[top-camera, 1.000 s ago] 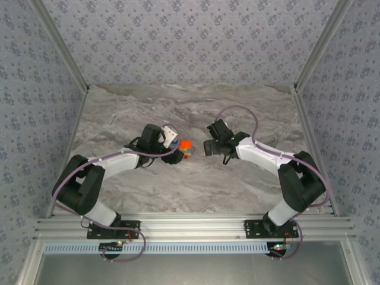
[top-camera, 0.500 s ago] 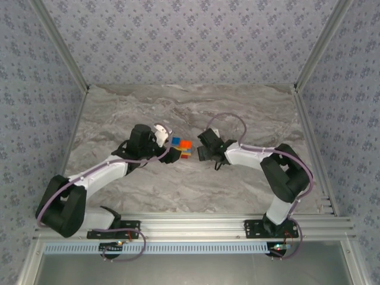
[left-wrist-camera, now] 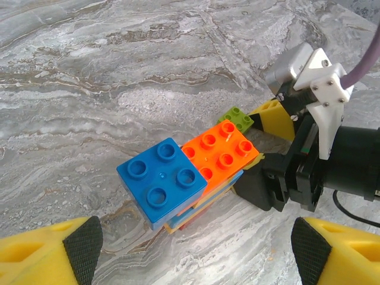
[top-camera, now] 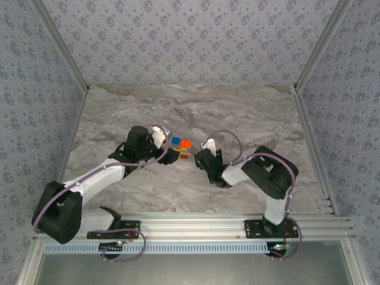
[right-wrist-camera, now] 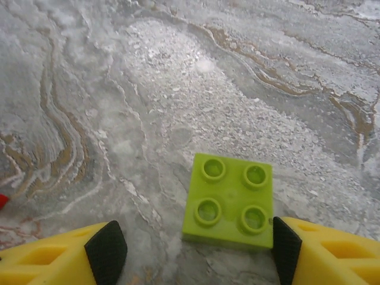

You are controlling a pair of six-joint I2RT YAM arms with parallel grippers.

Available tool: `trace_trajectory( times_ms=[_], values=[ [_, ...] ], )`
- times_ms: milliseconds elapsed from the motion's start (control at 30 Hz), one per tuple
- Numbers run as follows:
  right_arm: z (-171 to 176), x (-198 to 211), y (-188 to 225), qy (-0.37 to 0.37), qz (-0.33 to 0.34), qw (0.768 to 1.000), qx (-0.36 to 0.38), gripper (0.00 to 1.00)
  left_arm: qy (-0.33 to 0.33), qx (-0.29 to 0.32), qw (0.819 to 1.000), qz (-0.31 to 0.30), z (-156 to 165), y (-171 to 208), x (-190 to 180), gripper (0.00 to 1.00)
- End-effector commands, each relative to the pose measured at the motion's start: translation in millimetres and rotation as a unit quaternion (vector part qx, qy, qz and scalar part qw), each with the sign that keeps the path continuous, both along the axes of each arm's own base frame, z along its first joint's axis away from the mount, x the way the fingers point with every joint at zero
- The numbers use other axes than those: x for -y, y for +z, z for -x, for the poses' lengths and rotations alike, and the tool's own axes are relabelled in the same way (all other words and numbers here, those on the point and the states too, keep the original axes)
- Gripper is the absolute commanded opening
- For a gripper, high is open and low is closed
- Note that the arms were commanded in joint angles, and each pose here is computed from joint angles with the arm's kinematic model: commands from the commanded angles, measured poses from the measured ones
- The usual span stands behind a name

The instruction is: Assemble a carrot with lego

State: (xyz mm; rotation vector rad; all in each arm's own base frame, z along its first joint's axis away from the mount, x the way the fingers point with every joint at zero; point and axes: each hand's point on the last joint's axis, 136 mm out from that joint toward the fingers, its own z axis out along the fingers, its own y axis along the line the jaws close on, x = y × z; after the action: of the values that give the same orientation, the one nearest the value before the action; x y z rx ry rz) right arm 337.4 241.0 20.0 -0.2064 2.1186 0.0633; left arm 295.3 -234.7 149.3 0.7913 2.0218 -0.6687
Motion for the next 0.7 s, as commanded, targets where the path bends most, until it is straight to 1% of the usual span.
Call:
trace_trajectory(
  times_ms=[0, 267, 667],
  values=[
    [12.8, 13.4, -37.7, 0.014, 0.033, 0.999, -0.023, 0.71, 0.005, 0.015, 1.0, 0.008, -3.4, 7.2, -1.1, 0.85],
    [11.9, 35.0, -48.1, -0.016, 0.012, 1.0, -0.018, 0.64, 0.004, 0.016, 1.0, 0.008, -4.4, 7.7, -1.1, 0.85],
    [9.8, 40.0, -59.5, -0.011, 0.014, 1.0, -0.011, 0.55, 0.007, 0.015, 1.0, 0.006, -4.6, 6.2, -2.0, 0.85]
  ],
)
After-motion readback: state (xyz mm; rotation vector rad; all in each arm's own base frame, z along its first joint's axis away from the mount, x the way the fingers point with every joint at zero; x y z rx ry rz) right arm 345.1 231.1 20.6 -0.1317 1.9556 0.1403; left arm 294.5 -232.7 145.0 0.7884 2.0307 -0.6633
